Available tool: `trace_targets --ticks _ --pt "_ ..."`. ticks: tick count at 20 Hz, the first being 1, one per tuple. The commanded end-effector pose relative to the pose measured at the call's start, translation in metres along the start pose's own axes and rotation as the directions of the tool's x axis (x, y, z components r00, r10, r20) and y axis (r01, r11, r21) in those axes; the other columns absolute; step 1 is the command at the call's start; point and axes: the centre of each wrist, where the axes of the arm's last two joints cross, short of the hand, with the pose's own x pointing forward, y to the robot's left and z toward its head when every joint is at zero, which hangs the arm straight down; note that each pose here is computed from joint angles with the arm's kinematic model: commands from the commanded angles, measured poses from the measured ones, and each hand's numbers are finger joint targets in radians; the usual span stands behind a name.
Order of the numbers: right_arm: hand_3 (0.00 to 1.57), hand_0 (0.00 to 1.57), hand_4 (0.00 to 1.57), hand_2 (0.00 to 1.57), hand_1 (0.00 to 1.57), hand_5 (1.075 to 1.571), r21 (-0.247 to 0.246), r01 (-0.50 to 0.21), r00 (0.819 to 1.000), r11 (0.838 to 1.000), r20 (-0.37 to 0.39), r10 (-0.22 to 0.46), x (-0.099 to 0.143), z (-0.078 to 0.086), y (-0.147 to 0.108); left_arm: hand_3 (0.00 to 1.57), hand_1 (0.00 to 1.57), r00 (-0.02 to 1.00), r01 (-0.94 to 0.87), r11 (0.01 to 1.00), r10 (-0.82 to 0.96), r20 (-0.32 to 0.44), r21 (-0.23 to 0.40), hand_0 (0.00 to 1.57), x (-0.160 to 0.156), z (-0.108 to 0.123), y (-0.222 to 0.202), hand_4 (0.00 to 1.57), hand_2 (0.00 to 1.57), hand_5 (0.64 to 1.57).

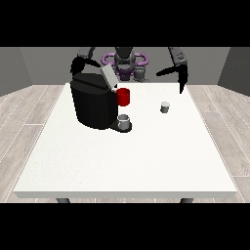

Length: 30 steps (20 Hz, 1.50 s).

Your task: Insert the coffee pod into the coffee machine and close the lid

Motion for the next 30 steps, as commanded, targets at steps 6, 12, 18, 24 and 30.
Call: trace_targets --ticks 6,12,18,24,30 --pt "0.0 0.0 0.35 0.0 0.0 1.571 0.034 0.006 1.0 0.999 -0.001 -0.006 0.015 -0.021 0.008 0.0 0.0 0.995 0.053 0.998 -0.052 -0.089 0.018 0.0 -0.008 -0.027 0.027 0.0 0.0 1.571" --pt "0.0 0.0 0.37 0.0 0.0 1.571 -0.02 -0.023 0.999 1.0 -0.027 0.022 -0.006 -0.025 -0.008 0.0 0.0 0.981 0.13 0.991 -0.134 -0.138 -0.039 0.0 -0.015 -0.032 0.01 0.0 0.0 1.571" --pt "0.0 0.0 0.42 0.0 0.0 1.571 0.002 -0.066 0.997 0.998 -0.045 0.066 0.005 -0.032 0.013 0.0 0.0 0.96 0.232 0.969 -0.243 -0.14 -0.087 0.0 -0.026 -0.039 -0.003 0.0 0.46 1.571" --pt "0.0 0.0 0.43 0.0 0.0 1.571 -0.008 -0.069 0.995 0.998 -0.071 0.069 0.013 -0.043 0.004 0.5 0.81 0.929 0.292 0.954 -0.301 -0.214 -0.075 0.81 -0.033 -0.044 -0.012 0.0 0.85 1.571" --pt "0.0 0.0 0.45 0.0 0.0 1.571 0.018 -0.053 0.997 0.998 -0.054 0.054 0.013 -0.045 -0.001 0.47 0.6 0.887 0.409 0.906 -0.422 -0.186 -0.108 0.6 -0.042 -0.039 0.004 0.0 0.72 1.571"
